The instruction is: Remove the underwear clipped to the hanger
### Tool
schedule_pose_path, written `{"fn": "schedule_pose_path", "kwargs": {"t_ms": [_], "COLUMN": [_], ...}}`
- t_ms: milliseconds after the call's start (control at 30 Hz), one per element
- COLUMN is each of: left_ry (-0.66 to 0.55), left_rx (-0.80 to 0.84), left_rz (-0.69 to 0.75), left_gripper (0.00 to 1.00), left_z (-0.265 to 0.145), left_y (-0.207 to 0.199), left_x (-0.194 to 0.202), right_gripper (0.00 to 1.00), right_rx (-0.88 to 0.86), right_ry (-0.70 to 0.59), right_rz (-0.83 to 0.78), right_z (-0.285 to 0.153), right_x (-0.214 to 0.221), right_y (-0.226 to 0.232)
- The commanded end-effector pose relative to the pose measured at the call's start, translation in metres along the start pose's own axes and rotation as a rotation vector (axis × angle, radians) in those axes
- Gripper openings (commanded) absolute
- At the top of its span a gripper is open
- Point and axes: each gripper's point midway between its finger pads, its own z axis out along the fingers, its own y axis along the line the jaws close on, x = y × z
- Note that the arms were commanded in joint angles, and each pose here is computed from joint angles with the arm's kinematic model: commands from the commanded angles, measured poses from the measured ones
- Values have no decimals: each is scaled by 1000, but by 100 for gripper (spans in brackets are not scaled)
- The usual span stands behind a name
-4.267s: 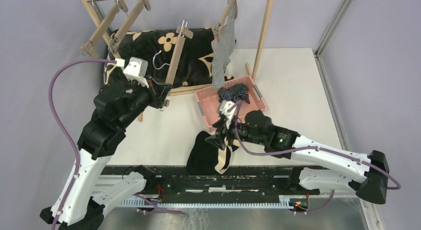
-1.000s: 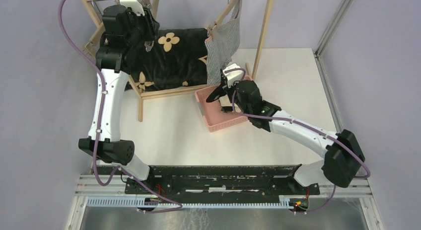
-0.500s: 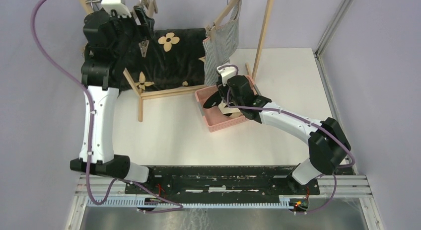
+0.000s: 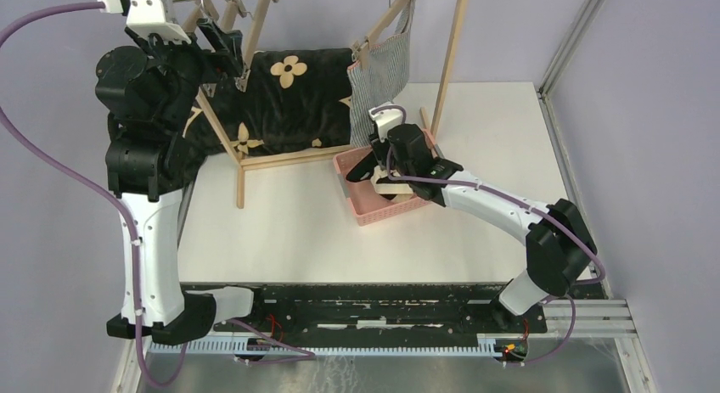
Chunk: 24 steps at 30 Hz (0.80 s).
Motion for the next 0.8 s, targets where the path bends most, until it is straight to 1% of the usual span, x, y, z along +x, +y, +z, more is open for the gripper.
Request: {"fn": "schedule_pose_path", "kwargs": {"t_ms": [0, 33, 67, 133, 267, 333, 400, 433, 467, 567, 700, 767], "left_ry": [-32, -40, -47, -65, -107, -130, -142, -147, -151, -159, -126, -105], "left_rx": [-3, 9, 26, 62, 78, 100, 143, 177, 217, 333, 515, 564], "left_rz": [6, 4, 1, -6, -14, -15, -20, -22, -26, -37, -76, -88], "left_gripper": [88, 88, 89, 89, 89, 90, 89, 89, 89, 88, 87, 87], "left_z": [2, 1, -1, -7, -19, -26, -32, -35, -38, -49, -48, -43], "left_y": [1, -1, -4, -11, -14, -18, -26, -32, -39, -60, -91, -101], "left_x": [-6, -8, -10, -17, -31, -38, -43, -45, -47, -54, -50, -44], "right_gripper": [42, 34, 31, 31, 40, 45, 48, 54, 58, 61, 61, 62], "right_rx": [59, 67, 78, 89, 71, 23, -59, -110, -150, -180, -157, -164], "right_ry": [-32, -28, -21, -9, 7, 1, -48, -86, -127, -207, -190, -190], "right_rz": [1, 4, 10, 26, 63, 81, 109, 126, 143, 178, 182, 197], "right_z": [6, 7, 8, 8, 2, -1, -8, -12, -18, -28, -22, -21], "right_x": [-23, -21, -19, -14, -4, 1, -5, -11, -18, -38, -43, -43], "right_y": [-13, -15, -18, -23, -23, -15, -4, 1, 5, 0, -11, -12]}}
